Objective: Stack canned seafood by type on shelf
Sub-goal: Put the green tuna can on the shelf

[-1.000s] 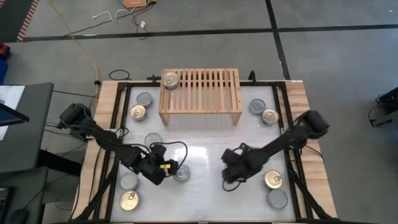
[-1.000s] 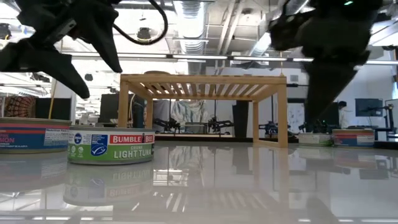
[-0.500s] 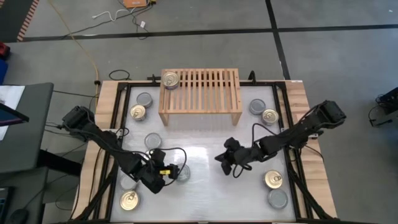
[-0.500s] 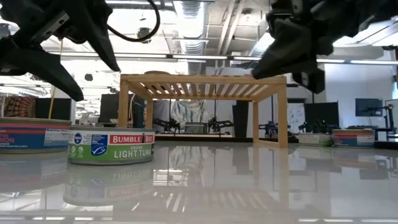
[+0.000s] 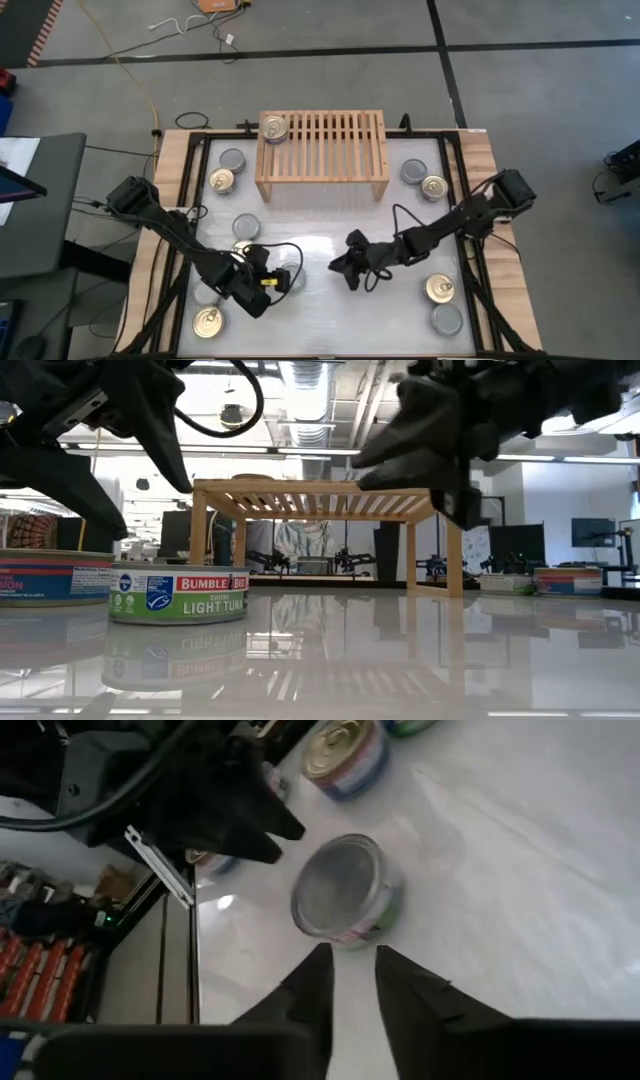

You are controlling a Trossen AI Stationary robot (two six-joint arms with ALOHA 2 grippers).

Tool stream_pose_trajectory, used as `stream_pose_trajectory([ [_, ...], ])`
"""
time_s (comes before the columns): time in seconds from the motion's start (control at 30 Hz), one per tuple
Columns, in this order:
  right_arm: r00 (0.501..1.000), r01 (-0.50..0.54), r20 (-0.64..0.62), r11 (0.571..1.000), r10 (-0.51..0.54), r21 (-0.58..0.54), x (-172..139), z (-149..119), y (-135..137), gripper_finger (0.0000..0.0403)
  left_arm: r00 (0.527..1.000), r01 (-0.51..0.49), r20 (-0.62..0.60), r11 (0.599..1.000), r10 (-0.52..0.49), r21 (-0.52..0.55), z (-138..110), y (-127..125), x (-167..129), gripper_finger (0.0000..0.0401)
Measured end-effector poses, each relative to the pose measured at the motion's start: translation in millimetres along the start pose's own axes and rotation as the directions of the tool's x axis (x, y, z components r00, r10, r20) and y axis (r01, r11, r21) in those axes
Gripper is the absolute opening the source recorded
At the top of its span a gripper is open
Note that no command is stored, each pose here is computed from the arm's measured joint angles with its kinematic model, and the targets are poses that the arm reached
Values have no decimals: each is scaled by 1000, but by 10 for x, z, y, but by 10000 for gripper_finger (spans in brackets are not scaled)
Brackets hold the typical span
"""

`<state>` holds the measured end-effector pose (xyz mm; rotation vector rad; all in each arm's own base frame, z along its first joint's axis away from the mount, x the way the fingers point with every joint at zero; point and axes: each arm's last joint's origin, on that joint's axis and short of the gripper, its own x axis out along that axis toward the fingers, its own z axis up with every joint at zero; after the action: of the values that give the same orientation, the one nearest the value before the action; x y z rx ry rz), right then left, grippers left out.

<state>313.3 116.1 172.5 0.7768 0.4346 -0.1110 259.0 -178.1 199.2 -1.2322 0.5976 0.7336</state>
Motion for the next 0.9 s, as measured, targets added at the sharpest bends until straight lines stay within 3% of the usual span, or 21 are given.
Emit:
stream_pose_trajectory([
  [0.2,1000,-7,-26,998,5,-57,333,-21,147,176,1000,-19,8,999,18,34,22,12,8,249],
  [0.37,995,62,-75,995,-67,-78,507,25,190,204,997,-81,18,997,81,18,48,74,7,249],
  [0.53,981,134,-130,987,-144,-86,667,121,145,193,993,-115,31,993,115,-18,64,121,10,249],
  [0.9,953,54,-298,998,-59,-23,1013,190,-23,156,996,-92,-9,995,91,-48,39,250,119,249],
])
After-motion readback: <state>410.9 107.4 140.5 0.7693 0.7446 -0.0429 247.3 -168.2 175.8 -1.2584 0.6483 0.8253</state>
